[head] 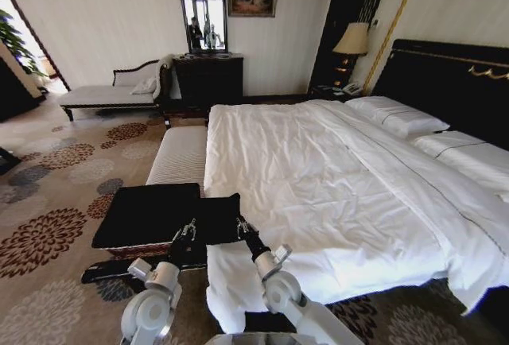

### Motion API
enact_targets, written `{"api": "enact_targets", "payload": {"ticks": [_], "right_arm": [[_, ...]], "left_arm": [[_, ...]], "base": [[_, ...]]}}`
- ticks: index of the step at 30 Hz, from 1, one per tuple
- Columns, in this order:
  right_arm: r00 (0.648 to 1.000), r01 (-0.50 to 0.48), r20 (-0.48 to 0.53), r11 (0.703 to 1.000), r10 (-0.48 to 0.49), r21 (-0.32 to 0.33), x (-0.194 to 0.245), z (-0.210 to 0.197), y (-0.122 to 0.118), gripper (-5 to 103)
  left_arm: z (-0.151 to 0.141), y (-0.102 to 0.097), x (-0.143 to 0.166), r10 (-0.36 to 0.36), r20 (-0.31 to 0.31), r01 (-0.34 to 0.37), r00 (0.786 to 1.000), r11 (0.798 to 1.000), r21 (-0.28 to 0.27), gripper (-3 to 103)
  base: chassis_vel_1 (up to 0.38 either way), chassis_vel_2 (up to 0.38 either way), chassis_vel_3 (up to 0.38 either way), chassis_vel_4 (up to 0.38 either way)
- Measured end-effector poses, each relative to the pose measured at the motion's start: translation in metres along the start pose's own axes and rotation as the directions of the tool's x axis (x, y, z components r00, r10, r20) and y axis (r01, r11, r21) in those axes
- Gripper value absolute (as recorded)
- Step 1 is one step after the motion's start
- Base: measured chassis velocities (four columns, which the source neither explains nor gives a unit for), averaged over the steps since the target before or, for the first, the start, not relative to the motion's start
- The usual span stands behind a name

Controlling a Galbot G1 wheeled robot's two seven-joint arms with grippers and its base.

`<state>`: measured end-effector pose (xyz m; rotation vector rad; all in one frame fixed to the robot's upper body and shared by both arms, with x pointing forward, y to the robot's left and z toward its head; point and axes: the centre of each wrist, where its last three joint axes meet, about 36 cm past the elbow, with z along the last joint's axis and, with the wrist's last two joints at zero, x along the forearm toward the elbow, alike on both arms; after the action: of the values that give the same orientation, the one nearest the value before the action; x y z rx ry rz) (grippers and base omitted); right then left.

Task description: Fold the clothes on the bed and place them into the basket.

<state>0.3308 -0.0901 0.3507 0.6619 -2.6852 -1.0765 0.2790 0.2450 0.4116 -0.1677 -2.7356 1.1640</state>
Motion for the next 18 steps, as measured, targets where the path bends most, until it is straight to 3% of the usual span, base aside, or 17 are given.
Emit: {"api": "enact_targets", "payload": {"ticks": [7, 18], "right_arm": [[1.0, 0.008, -0.002, 1.0, -0.008, -0.007, -0.007, 0.008, 0.002, 4], [1.0, 0.015, -0.008, 1.0, -0.015, -0.01, -0.013, 0.013, 0.005, 4]], "left_arm": [[-0.008, 0.005, 0.0, -0.006, 0.013, 0.006, 1.0, 1.0, -0.004, 10], [-0.016, 0.009, -0.002, -0.008, 0.03, 0.008, 1.0, 1.0, -0.002, 10]], "base": [[0.201, 0.038, -0.208, -0.031], [0.078, 0.13, -0.071, -0.128]]}}
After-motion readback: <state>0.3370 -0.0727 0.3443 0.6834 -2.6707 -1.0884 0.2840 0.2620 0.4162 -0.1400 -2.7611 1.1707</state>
